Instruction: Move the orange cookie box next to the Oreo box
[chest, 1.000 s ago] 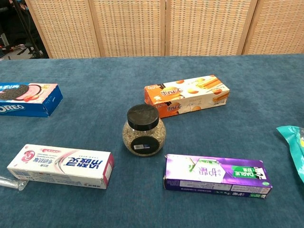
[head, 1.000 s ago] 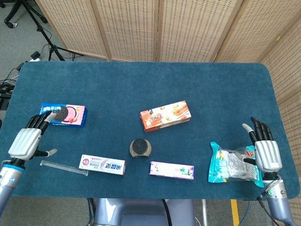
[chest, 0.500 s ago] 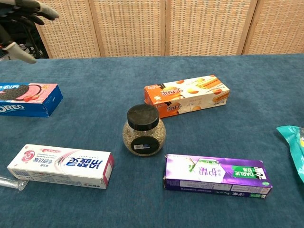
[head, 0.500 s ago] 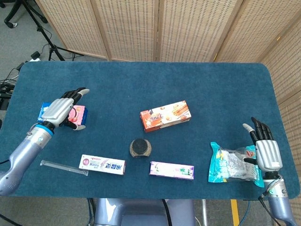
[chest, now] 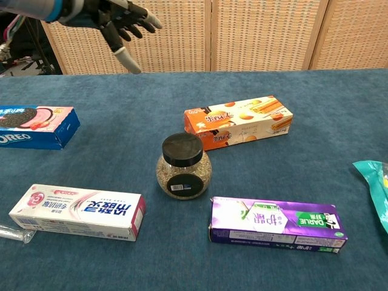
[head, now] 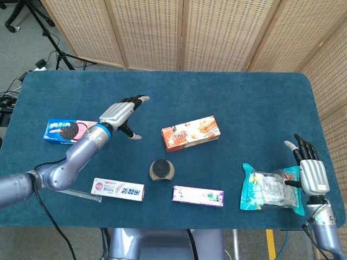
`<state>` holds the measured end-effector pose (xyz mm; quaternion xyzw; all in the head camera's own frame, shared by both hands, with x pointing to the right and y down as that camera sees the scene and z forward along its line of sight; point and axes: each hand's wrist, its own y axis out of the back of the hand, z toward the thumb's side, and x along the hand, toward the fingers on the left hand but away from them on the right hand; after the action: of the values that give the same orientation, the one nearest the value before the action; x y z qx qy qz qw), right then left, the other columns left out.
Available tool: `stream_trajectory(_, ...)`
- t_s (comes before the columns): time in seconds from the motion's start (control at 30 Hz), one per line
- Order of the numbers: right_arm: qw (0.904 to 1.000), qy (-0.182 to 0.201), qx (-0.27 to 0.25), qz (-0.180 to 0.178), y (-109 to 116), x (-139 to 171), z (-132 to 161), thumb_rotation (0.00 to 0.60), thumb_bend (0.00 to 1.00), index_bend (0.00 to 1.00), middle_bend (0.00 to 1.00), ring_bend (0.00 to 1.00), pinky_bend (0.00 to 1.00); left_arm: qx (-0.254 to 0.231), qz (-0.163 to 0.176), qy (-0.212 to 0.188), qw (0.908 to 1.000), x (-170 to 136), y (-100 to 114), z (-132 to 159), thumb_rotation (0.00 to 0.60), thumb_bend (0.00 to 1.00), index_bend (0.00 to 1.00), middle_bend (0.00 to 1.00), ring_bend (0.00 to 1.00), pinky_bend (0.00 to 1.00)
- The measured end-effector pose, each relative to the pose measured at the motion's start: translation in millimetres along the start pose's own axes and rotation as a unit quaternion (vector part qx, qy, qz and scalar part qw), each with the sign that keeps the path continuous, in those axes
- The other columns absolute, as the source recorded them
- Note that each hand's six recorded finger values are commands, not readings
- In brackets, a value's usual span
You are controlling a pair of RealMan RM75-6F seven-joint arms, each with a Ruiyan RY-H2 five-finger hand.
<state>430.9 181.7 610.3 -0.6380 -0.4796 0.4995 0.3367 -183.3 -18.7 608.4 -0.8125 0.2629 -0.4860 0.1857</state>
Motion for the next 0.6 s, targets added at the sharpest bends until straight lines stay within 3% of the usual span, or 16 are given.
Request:
stream_trajectory(0.3, 0.9995, -0.015, -0.028, -0.006, 7, -3, -13, 0.600, 0.00, 0.16, 0.00, 0.00, 0.06, -0.010, -0.045, 0.016, 0.9988, 41, -26, 42, 0.600, 0.10, 0.00, 0.00, 0.00, 0.00)
stream_trajectory(0.6, 0.9981, -0.028, -0.053, -0.014, 14, -4, -24, 0.600, 0.00, 0.16, 0.00, 0.00, 0.06, 0.008, -0.077, 0.045, 0.9960, 72, -68, 72, 0.600, 0.10, 0.00, 0.00, 0.00, 0.00)
